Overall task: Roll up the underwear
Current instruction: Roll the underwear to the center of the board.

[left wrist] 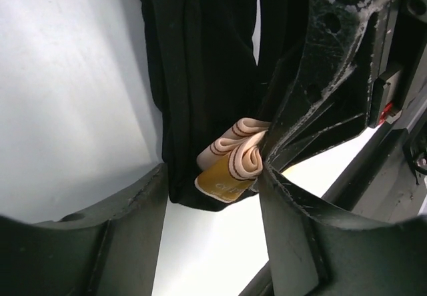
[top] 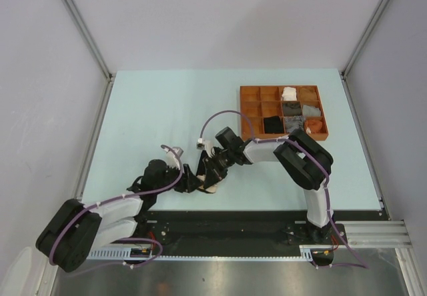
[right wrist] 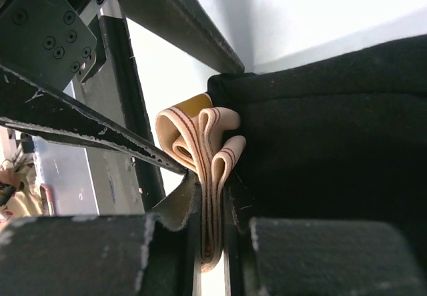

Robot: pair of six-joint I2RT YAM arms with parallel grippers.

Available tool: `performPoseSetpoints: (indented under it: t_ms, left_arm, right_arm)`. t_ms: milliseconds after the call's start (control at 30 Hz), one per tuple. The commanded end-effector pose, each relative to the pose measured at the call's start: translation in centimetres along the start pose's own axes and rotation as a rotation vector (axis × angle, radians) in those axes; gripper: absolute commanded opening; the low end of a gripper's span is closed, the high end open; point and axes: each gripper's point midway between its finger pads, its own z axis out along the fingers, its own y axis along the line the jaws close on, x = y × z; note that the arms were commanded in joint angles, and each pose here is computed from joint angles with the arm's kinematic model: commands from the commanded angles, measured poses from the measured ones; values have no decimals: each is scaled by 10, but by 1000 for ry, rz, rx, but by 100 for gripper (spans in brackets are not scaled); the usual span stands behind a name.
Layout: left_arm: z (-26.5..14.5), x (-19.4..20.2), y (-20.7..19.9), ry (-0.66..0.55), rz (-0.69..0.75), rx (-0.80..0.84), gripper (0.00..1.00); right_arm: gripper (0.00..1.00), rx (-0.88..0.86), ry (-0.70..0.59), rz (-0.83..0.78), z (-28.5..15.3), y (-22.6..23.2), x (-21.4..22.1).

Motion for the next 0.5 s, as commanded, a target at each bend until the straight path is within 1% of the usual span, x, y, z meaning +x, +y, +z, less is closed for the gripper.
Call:
performPoseSetpoints:
  t_ms: [0,33,67,133,167,200,233,267,300,333,367,400,433,467]
  left_arm:
    - [6,-2,-4,10,17,12,56]
    - [7,-2,-3,9,17,10,52]
    - [8,-2,-3,9,14,7,44]
    - [10,-1,-1,9,8,-1,30]
    - [11,-1,0,13,5,-3,15]
    - [12,5,5,39,-5,-22,8]
    - [13,3,7,40,-7,-40,0]
    - [12,9,12,71,-17,-67,0]
    - [13,7,14,76,-25,-84,0]
    - [13,6,13,79,-29,-87,0]
    - [11,12,17,112,-50,-114,0]
    - [13,5,13,111,-51,-118,0]
    - [12,3,15,119,-58,-142,0]
    - [7,12,20,168,-79,-181,0]
  right_arm:
    - [0,62,-8,-8,2,-23,-6]
    - [0,59,-8,-7,2,-22,-7]
    - [0,59,-8,-10,2,-22,-7]
    - [1,63,-14,-14,0,-21,-10]
    - [2,69,-17,-16,-2,-21,-12]
    - [5,75,-19,-16,-5,-21,-14]
    - [15,80,-32,-32,-11,-17,-20]
    - [23,101,-41,-39,-17,-21,-23]
    - [38,116,-40,-36,-24,-21,-24]
    - [43,146,-62,-54,-35,-20,-33]
    - [54,176,-81,-63,-47,-24,-39]
    - [70,204,-80,-51,-57,-25,-40]
    - [73,240,-116,-65,-74,-21,-51]
    - [74,274,-142,-60,-88,-24,-58]
